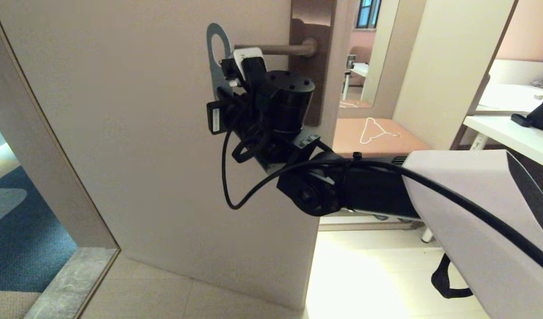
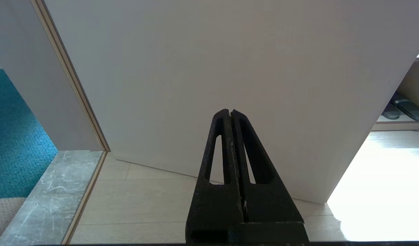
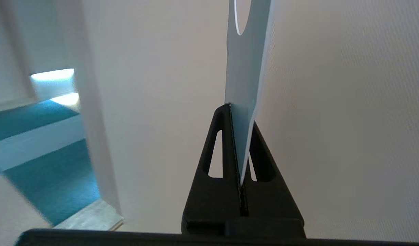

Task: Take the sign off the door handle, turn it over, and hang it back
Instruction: Hand it to the other hand

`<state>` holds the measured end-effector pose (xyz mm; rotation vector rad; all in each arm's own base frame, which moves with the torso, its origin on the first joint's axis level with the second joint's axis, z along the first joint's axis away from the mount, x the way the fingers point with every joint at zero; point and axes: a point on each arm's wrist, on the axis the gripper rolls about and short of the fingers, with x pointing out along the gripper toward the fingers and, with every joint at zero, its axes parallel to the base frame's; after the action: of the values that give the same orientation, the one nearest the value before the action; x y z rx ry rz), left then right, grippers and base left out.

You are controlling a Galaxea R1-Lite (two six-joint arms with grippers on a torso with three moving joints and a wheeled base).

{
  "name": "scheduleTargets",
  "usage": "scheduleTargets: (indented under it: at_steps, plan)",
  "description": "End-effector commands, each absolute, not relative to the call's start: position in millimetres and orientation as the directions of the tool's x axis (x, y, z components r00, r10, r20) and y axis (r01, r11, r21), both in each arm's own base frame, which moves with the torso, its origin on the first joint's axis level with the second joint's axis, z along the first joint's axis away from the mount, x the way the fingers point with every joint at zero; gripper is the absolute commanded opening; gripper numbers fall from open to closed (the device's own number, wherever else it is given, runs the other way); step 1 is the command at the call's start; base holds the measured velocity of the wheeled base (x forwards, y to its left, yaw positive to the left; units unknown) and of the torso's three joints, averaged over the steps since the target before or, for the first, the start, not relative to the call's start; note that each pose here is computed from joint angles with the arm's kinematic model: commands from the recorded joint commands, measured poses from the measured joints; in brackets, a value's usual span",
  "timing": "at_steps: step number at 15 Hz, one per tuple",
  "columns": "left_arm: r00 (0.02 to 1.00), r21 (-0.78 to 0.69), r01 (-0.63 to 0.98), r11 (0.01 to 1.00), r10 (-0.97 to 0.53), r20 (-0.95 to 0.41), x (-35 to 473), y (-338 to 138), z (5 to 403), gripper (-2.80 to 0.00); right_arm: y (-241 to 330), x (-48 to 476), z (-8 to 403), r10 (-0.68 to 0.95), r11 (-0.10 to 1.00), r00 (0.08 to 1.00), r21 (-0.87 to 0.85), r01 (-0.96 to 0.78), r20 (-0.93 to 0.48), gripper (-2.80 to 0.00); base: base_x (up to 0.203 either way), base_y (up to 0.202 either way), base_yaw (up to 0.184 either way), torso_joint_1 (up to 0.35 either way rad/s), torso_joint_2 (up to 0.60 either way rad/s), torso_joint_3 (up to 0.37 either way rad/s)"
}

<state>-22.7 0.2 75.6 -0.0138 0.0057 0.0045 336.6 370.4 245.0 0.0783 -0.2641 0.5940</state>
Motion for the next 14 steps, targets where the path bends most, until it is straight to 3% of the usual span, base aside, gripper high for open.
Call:
scheduleTargets:
  at_steps: [1,8,14]
  plan:
    - [1.0,-0.014,-0.005,1.0,0.005,-0.006,-22.7,0.2,75.5,-2.8,365.0,330.4,256.6,0.578,0.8,0.765,-0.012,-0.6,0.285,-2.8,0.0,0.0,0.0,0.0,0.0,0.0]
    - [1.0,-0.014,-0.005,1.0,0.005,-0.006,-22.7,0.2,75.5,-2.8,325.0,293.7,273.2,0.749,0.661,0.651,-0.068,-0.747,0.121,-2.8,0.0,0.0,0.0,0.0,0.0,0.0]
    - [1.0,-0.014,-0.005,1.0,0.005,-0.006,-22.7,0.2,75.5,-2.8,294.7,266.8,293.0,0.762,0.646,0.647,-0.024,-0.763,-0.034,-2.8,0.0,0.0,0.0,0.0,0.0,0.0]
